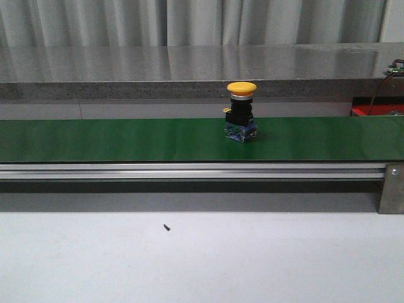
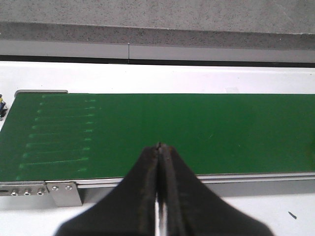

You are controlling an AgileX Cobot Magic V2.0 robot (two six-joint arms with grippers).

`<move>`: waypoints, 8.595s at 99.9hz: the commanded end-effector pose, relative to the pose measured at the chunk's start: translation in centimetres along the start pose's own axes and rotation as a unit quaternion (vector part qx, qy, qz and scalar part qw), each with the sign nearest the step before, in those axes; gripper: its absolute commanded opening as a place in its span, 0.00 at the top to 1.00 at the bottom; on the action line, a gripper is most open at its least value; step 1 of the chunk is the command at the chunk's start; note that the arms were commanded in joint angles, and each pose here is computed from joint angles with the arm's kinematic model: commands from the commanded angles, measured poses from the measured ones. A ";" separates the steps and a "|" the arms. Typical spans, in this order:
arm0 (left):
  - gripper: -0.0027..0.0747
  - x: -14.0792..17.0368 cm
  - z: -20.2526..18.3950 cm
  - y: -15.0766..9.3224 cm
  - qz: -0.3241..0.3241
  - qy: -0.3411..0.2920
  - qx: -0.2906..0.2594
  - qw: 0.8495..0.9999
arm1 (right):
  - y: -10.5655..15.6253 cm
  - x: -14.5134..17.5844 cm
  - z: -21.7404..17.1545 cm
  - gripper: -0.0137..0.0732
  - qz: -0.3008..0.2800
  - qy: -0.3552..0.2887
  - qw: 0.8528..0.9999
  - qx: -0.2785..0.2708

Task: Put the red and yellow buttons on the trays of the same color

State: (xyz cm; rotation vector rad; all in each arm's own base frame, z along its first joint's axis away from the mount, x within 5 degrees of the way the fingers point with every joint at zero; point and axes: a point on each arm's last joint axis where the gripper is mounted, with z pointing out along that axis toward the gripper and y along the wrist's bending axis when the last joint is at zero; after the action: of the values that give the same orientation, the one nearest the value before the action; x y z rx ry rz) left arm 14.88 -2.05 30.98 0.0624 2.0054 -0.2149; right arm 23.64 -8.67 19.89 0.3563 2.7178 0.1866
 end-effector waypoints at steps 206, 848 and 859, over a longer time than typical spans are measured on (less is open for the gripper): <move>0.99 -1.5 -0.5 -0.1 -0.006 -0.054 -0.001 0.999 | 16.1 -10.9 -1.1 0.67 -0.314 -0.112 0.937 -0.105; 0.17 -10.7 23.4 21.7 -0.074 0.143 -0.198 0.967 | 8.8 5.6 -17.8 0.95 -0.223 -0.377 0.898 -0.026; 0.17 -9.9 24.2 22.1 -0.076 0.148 -0.199 0.966 | 8.8 5.6 -17.8 0.95 -0.223 -0.377 0.898 -0.026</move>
State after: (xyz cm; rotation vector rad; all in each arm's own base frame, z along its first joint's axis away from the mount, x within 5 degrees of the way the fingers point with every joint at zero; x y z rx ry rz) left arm 43.62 15.53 23.72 -0.3339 2.4581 0.0764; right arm 13.38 0.03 34.39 -0.2148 2.0254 0.0069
